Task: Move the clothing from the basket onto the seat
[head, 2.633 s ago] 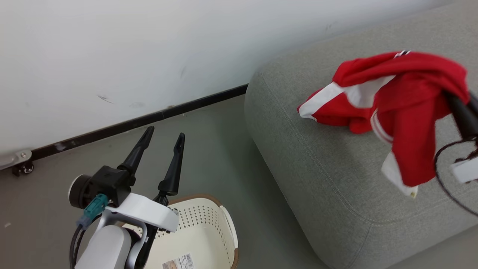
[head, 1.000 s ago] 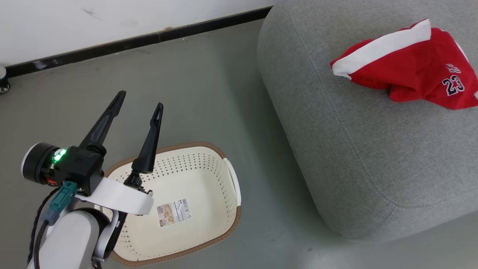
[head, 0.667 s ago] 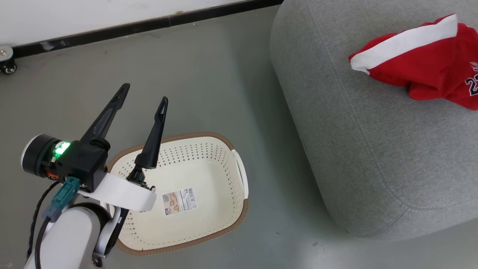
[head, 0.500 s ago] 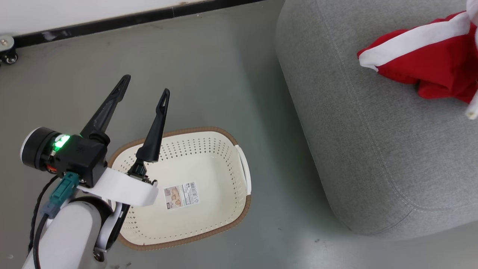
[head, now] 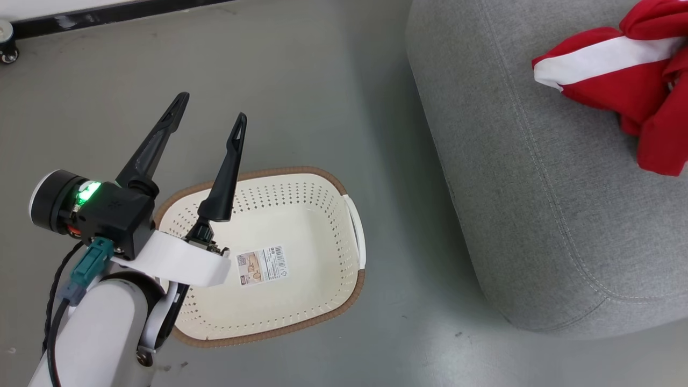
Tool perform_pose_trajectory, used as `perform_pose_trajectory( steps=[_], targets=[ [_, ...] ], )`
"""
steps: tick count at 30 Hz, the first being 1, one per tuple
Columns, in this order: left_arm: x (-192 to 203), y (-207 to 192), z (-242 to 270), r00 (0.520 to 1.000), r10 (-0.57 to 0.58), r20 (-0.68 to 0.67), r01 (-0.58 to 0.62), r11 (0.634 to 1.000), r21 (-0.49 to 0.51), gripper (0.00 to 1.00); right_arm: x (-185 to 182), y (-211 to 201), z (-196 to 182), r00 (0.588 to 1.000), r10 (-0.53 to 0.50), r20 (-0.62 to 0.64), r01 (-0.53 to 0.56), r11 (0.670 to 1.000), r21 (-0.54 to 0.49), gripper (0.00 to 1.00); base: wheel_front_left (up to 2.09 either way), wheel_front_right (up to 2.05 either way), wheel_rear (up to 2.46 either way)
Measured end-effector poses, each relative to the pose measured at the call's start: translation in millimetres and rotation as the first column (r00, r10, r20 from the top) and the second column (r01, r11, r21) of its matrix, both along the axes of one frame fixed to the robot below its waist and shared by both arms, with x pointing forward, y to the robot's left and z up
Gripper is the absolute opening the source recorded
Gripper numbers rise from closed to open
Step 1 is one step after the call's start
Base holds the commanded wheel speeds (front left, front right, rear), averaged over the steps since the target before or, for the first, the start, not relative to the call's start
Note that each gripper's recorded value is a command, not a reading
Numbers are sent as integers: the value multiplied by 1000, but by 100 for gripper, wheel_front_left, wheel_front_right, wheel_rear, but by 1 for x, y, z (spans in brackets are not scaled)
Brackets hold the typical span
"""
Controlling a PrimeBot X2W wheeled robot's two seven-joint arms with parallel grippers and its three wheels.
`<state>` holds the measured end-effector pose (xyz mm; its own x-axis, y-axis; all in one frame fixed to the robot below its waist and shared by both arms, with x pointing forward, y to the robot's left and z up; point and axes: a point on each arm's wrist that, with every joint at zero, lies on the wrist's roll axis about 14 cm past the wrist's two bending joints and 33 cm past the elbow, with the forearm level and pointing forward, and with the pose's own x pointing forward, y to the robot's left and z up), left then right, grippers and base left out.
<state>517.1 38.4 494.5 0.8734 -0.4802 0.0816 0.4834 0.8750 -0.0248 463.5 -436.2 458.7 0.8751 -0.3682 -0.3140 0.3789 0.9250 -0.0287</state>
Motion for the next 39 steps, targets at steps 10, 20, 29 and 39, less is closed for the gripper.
perform_pose_trajectory(
  steps=[10,20,29,39],
  targets=[
    [4,-2,-6,1000,-2,-7,2,1000,5,100,-13,12,-31,999,-29,-36,31,998,56,29,0,0,0],
    [4,-8,-4,1000,-11,1,11,1000,-5,100,-18,19,-33,999,-29,-25,31,997,70,100,0,0,0],
    [2,-13,2,1000,-11,15,11,999,-31,100,-25,24,-30,1000,-28,9,27,997,73,100,0,0,0],
    [1,-12,15,999,20,41,-17,998,-66,100,-34,40,-21,998,19,62,-23,998,66,100,0,0,0]
  ],
)
